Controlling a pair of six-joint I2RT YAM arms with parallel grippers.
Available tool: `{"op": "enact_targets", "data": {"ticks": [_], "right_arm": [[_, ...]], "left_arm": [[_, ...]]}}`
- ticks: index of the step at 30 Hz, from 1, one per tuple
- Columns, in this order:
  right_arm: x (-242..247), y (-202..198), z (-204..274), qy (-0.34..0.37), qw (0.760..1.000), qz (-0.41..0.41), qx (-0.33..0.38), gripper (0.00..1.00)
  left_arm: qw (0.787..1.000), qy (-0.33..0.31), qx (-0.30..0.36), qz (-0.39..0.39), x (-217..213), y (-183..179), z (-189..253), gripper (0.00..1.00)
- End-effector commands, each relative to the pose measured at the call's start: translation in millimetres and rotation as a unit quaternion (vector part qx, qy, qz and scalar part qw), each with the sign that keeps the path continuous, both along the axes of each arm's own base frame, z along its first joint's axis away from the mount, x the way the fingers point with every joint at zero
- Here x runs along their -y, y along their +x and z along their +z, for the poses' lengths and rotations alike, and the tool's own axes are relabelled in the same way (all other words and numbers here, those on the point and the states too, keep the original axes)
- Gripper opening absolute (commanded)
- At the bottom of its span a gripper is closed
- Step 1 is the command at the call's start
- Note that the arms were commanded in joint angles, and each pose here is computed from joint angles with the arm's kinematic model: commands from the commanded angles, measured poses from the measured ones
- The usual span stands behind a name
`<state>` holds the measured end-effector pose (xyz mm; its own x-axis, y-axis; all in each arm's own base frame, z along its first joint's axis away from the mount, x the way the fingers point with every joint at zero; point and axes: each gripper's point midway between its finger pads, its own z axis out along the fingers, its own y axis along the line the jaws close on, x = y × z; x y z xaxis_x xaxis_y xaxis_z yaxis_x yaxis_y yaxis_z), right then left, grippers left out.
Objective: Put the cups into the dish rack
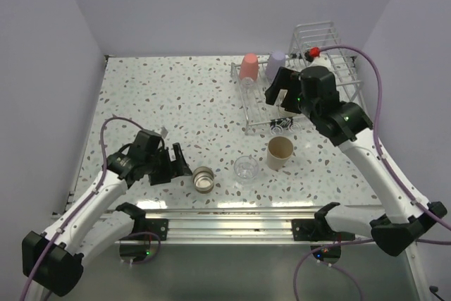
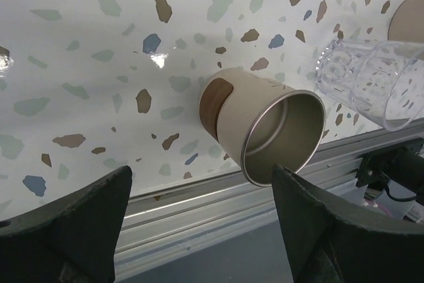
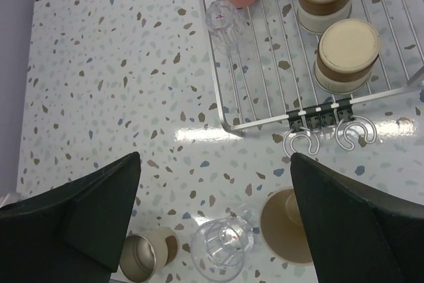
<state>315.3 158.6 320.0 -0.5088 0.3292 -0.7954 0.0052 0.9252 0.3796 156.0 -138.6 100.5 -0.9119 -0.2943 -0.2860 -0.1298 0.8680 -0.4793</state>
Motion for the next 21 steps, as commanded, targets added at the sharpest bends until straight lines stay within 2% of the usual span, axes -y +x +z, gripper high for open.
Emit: {"op": "enact_targets", "data": {"ticks": [1,8,11,14,15,17,18,19,21], "right_arm": [[12,-23,17,0.010,1.000,0.001,0.014,0.98],[37,-49,20,0.001,1.000,-0.015,0.025,0.98],[45,-56,22,-0.004,0.999,-0.022,0.030,0.98],[52,-61,23,-0.013,0.999,-0.028,0.034,0.98],[54,-62,24,-0.015,0.999,-0.029,0.035,0.98],[56,-64,27,-0.018,0.999,-0.028,0.040,0.98],[57,-65,29,-0.019,0.999,-0.027,0.042,0.98],[57,-65,29,-0.020,0.999,-0.026,0.043,0.98],[56,-64,32,-0.019,0.999,-0.025,0.044,0.98]], "left_arm": [[1.000,-0.013,0.007,0.007,12,6,0,0.89],[0.999,0.043,-0.011,-0.031,40,8,-17,0.87],[0.995,0.097,-0.013,-0.018,39,14,-27,0.83],[0.991,0.130,-0.014,0.002,38,20,-35,0.68],[0.991,0.132,-0.009,0.010,38,24,-33,0.50],[0.992,0.129,-0.003,0.019,41,29,-29,0.30],[0.992,0.127,0.011,0.025,43,36,-21,0.10],[0.991,0.131,0.015,0.026,42,39,-17,0.03],[0.990,0.131,0.041,0.032,46,53,2,0.00]]}}
